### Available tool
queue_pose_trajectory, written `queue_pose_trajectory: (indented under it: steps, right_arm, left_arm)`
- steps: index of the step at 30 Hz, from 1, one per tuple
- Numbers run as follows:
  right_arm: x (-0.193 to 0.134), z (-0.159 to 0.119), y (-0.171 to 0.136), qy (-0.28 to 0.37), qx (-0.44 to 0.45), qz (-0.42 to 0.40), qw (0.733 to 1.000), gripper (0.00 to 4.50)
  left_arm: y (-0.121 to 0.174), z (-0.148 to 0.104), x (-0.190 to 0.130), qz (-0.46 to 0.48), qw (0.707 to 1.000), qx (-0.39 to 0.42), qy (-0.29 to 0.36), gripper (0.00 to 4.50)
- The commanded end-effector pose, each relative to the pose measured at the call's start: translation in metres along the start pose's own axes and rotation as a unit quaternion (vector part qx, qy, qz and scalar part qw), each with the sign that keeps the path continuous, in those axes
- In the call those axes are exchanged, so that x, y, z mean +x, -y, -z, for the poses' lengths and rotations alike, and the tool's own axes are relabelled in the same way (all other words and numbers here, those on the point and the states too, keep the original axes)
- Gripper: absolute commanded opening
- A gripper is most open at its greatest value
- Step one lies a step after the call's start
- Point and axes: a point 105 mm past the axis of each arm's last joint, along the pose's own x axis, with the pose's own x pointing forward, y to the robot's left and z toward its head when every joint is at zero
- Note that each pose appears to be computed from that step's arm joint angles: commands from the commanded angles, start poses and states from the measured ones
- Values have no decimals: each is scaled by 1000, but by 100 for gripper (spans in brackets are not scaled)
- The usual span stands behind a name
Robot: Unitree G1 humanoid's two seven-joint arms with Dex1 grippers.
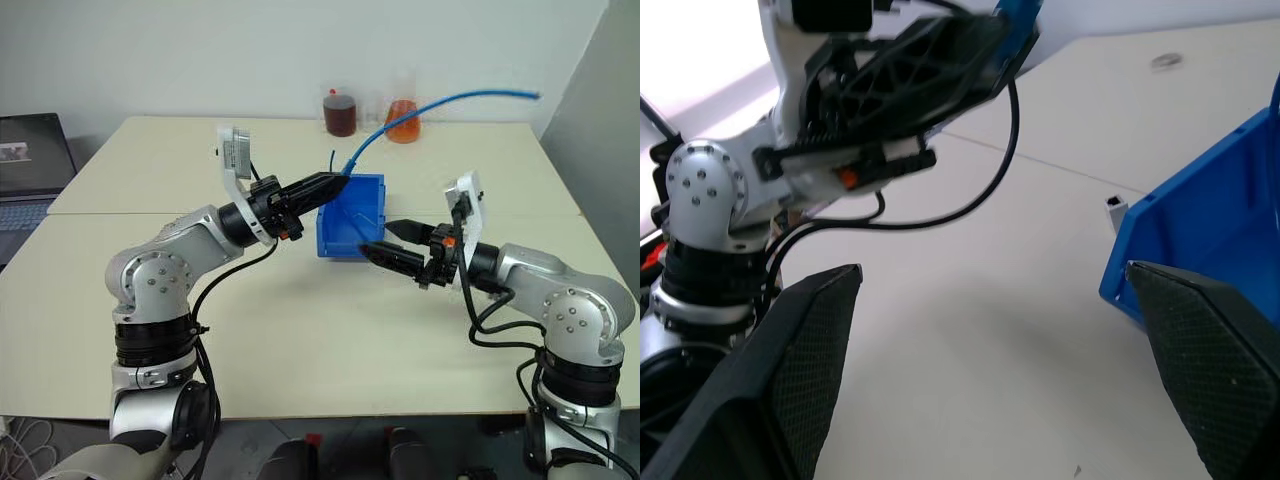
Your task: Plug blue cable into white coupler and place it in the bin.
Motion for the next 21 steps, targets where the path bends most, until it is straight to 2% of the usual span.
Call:
queue_pose_trajectory:
  steps: [1,4,9,13,14,15,21]
  right_arm:
    - [-3,-19,-10,5,-5,-45,999,450]
    - [-2,-21,-17,-3,9,-77,997,450]
    - [4,-25,-23,7,46,-111,993,450]
    - [6,-20,-30,-10,58,-135,989,450]
    - [6,-18,-32,-15,61,-141,988,432]
    - [7,-17,-33,-18,64,-145,987,432]
    - [9,-14,-33,-27,76,-153,985,295]
  left_arm:
    - [27,7,-11,80,995,-47,-25,23]
    - [23,23,-17,79,993,-72,-46,23]
    - [33,31,-16,105,989,-84,-60,23]
    - [33,35,-16,108,988,-85,-65,23]
    - [33,35,-16,109,988,-84,-66,23]
    - [33,35,-16,109,988,-85,-65,23]
    - [32,35,-16,109,988,-81,-66,23]
